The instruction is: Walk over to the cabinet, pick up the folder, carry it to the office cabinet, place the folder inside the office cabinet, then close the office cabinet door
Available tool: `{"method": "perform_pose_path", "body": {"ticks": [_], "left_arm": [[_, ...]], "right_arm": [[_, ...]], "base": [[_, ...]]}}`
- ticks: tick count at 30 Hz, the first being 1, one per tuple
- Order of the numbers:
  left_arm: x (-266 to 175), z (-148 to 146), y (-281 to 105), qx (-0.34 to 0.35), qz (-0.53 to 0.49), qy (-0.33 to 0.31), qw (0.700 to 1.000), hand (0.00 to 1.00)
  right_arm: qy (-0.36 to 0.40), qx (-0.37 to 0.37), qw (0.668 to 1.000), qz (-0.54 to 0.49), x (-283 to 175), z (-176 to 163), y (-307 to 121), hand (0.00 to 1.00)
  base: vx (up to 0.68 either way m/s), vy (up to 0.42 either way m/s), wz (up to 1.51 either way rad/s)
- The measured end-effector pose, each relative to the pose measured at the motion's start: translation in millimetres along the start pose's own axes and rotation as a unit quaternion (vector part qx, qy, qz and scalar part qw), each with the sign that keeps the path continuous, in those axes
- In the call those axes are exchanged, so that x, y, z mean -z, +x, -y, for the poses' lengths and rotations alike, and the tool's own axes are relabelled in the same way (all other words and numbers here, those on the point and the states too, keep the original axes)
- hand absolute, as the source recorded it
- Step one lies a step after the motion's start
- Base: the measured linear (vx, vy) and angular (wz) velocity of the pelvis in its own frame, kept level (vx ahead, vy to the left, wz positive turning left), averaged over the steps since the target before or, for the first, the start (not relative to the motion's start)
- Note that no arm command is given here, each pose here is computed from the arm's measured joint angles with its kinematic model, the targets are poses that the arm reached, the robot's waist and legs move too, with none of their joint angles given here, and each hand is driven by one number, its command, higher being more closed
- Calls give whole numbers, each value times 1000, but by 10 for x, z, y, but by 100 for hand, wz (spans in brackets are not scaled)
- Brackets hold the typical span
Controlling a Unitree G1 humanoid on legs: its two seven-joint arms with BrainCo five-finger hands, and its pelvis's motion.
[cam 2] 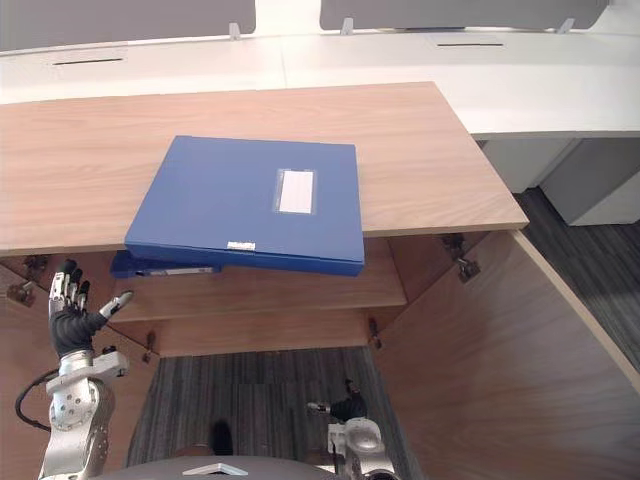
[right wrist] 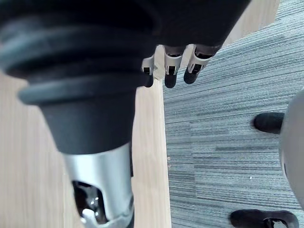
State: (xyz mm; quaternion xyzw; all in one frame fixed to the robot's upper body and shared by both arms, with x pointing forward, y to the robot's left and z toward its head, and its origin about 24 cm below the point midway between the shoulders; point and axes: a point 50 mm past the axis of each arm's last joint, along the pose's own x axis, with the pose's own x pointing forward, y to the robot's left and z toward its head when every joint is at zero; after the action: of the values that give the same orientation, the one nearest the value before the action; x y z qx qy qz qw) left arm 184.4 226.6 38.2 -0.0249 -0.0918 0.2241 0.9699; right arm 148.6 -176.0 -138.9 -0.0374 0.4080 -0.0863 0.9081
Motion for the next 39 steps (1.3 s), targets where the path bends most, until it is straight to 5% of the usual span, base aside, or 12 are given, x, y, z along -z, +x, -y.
{"method": "perform_pose_path", "body": {"ticks": [12,24,31,39], "left_arm": [[-491,149,-28,31,99,-60,993,0],[-963,629,37,173,252,26,952,0],[-1126,1007,18,299,343,106,884,0],[-1088,1308,-70,368,419,216,801,0]], "right_arm": [[-16,1,1000,-16,115,62,-36,0],[-42,-21,999,-12,131,71,-46,0],[-58,-28,998,-9,125,71,-46,0],[-65,-30,997,-2,97,76,-36,0]], "base": [[-51,-19,14],[-43,-14,-3],[-67,-15,-14],[-26,-10,-5]]}}
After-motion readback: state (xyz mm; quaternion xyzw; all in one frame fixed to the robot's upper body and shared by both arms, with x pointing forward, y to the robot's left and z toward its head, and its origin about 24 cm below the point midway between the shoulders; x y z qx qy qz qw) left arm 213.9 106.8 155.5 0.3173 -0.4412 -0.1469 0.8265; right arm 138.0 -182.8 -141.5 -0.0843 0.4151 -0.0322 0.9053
